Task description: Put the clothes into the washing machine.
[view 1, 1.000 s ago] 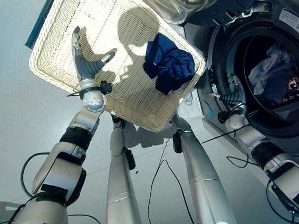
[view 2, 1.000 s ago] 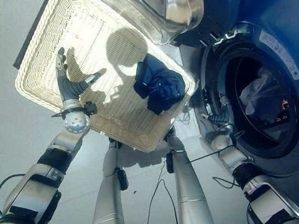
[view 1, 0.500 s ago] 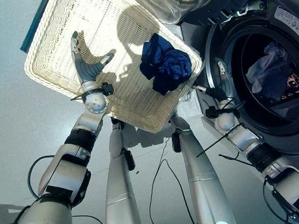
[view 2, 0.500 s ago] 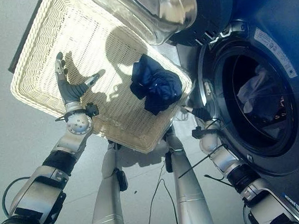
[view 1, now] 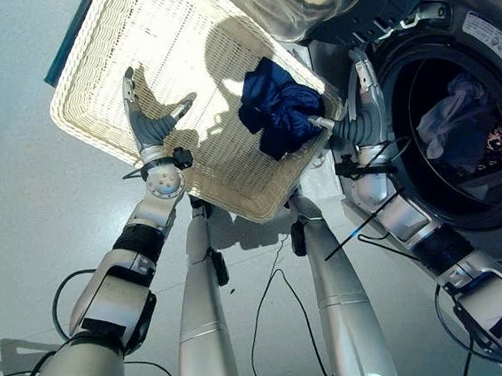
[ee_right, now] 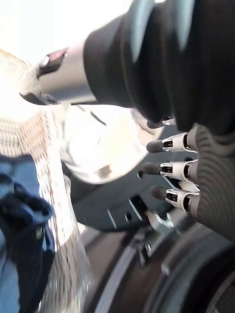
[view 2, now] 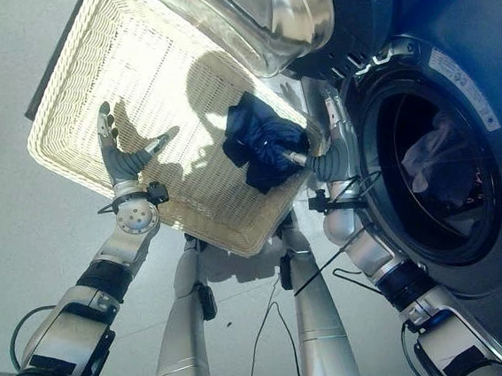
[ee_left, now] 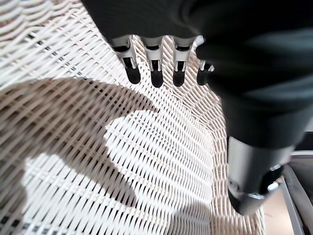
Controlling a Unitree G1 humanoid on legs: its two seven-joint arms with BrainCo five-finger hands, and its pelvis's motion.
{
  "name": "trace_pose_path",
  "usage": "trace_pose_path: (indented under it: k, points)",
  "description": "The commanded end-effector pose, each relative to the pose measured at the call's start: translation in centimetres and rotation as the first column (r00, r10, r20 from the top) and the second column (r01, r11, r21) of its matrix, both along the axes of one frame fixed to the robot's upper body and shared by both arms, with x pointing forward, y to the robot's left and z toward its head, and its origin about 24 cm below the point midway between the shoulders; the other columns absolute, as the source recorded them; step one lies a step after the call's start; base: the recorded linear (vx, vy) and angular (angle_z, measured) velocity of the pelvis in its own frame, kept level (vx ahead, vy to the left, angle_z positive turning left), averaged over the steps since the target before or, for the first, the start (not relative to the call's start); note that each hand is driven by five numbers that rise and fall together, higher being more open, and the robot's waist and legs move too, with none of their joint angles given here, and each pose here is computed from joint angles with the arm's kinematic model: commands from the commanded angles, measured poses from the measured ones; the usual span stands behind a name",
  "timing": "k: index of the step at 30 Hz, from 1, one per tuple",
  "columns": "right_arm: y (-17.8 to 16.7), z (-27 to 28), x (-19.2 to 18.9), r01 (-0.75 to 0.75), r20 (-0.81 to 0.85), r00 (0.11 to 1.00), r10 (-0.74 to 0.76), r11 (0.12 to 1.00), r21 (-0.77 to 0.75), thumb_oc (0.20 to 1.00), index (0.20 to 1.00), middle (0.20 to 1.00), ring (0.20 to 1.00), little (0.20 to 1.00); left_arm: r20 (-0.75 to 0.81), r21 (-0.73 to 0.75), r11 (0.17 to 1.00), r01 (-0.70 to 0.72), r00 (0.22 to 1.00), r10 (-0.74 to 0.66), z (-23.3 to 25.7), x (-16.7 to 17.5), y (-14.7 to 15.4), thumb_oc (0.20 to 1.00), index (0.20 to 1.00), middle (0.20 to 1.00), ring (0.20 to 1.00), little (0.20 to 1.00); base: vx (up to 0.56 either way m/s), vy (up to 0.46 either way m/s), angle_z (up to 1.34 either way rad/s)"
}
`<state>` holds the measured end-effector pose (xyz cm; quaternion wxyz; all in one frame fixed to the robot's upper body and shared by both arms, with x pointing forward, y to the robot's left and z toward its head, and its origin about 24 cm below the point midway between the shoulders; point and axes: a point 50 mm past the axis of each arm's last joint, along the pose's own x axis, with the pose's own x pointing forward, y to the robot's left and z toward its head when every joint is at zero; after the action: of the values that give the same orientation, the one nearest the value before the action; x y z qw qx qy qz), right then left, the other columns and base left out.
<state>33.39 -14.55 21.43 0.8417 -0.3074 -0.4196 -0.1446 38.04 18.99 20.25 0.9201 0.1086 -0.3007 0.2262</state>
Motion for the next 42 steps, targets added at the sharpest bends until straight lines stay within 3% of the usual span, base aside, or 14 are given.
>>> trace_pose_path:
  k: [1,13,24,29,34,42]
  points:
    - [1.1,1.3,-1.4,-0.081,0.077,0.993,0.090,0.989,-0.121,1.000,1.000,1.000,1.000,1.000,0.059,-0.031,0.999,-0.013,0.998,0.014,1.3,0.0,0.2,1.000,1.000,1.000,1.000,1.000,0.00,0.000,0.00]
    - [3.5,0.0,1.7,-0.101,-0.079,0.994,0.076,0.914,-0.392,1.000,1.000,1.000,1.000,1.000,0.043,0.014,1.000,0.012,0.999,-0.012,2.7,0.8,-0.1,1.000,1.000,1.000,1.000,1.000,0.00,-0.021,0.03]
    - [0.4,-2.9,6.5,0.050,-0.292,0.917,-0.270,0.806,-0.589,1.000,1.000,1.000,1.000,1.000,0.049,0.028,0.999,0.043,0.998,-0.044,4.4,1.6,-1.1,1.000,1.000,1.000,1.000,1.000,0.00,-0.021,0.05]
    - [-1.1,-3.4,7.3,0.125,-0.299,0.869,-0.395,0.758,-0.640,1.000,1.000,1.000,1.000,1.000,0.050,0.025,0.998,0.056,0.997,-0.057,4.6,1.7,-1.4,1.000,1.000,1.000,1.000,1.000,0.01,-0.011,0.02]
    - [-2.5,-3.5,7.9,0.234,-0.229,0.805,-0.547,0.648,-0.725,1.000,1.000,1.000,1.000,1.000,0.059,0.027,0.997,0.079,0.995,-0.080,4.9,1.8,-2.1,1.000,1.000,1.000,1.000,1.000,0.00,0.000,0.00]
    - [-4.0,-3.9,8.2,0.237,-0.145,0.700,-0.699,0.420,-0.876,1.000,1.000,1.000,1.000,1.000,0.070,0.017,0.996,0.090,0.993,-0.091,4.8,1.8,-2.6,1.000,1.000,1.000,1.000,1.000,0.00,0.001,0.00]
